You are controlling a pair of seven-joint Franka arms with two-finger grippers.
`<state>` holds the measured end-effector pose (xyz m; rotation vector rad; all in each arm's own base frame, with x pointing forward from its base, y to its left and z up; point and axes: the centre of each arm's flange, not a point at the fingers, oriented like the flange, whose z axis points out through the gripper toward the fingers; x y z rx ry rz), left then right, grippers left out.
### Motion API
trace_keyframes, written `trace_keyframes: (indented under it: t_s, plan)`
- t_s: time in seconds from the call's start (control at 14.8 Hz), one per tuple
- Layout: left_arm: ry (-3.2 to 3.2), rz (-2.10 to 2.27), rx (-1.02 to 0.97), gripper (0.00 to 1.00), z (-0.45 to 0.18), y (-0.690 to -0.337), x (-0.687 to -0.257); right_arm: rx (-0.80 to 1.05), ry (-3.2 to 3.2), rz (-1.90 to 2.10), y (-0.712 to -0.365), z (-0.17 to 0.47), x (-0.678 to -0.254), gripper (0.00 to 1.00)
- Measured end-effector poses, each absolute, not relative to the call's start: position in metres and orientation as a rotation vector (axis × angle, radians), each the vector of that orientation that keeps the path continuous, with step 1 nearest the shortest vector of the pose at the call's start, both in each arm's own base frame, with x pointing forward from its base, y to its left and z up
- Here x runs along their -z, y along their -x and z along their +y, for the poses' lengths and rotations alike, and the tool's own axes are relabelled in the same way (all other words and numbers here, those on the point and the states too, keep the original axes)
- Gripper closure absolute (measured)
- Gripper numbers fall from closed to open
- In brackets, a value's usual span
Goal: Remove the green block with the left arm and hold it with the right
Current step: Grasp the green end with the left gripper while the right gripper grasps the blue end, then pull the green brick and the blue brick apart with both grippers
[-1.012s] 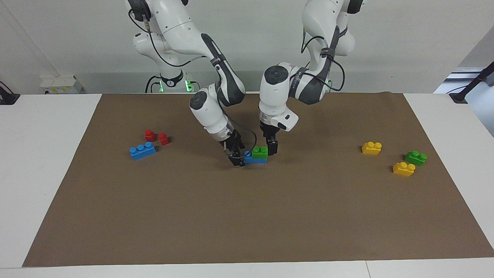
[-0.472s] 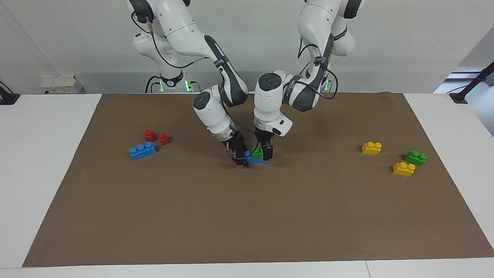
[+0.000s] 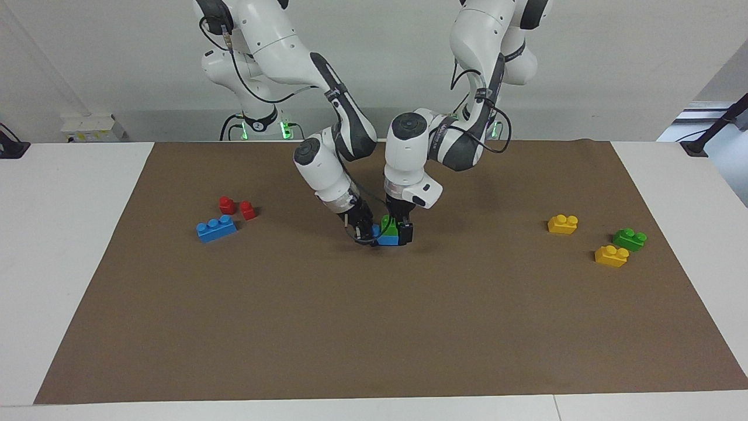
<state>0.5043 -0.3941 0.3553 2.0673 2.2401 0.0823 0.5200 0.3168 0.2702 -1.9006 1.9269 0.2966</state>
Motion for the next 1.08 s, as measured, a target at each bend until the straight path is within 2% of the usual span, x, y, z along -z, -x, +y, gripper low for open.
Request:
trace_keyframes:
  t_s: [0.27, 0.34, 0.47, 0.61, 0.67, 1.08]
  plan:
    - [-2.084, 2.233, -0.103, 0.0, -0.393, -0.5036, -0.352, -0.297, 1.901, 1.927, -0.52, 0.3168, -0.2702, 0.64]
    - [-2.091, 2.233, -0.109, 0.07, -0.3924, -0.5027, -0.3499, -0.297, 1.901, 1.927, -0.52, 0.3168, -0.2702, 0.64]
    - [-2.102, 2.234, -0.11, 0.34, -0.3925, -0.5001, -0.3466, -0.29, 1.895, 1.928, -0.5213, 0.3156, -0.2704, 0.64]
    - [-2.112, 2.231, -0.107, 0.56, -0.3949, -0.497, -0.3451, -0.276, 1.884, 1.931, -0.5246, 0.3127, -0.2705, 0.64]
    - [-2.118, 2.225, -0.108, 0.63, -0.3961, -0.4959, -0.345, -0.274, 1.881, 1.932, -0.5258, 0.3118, -0.2706, 0.64]
    - [-2.125, 2.216, -0.113, 0.63, -0.3958, -0.4962, -0.3458, -0.273, 1.881, 1.931, -0.5261, 0.3123, -0.2711, 0.64]
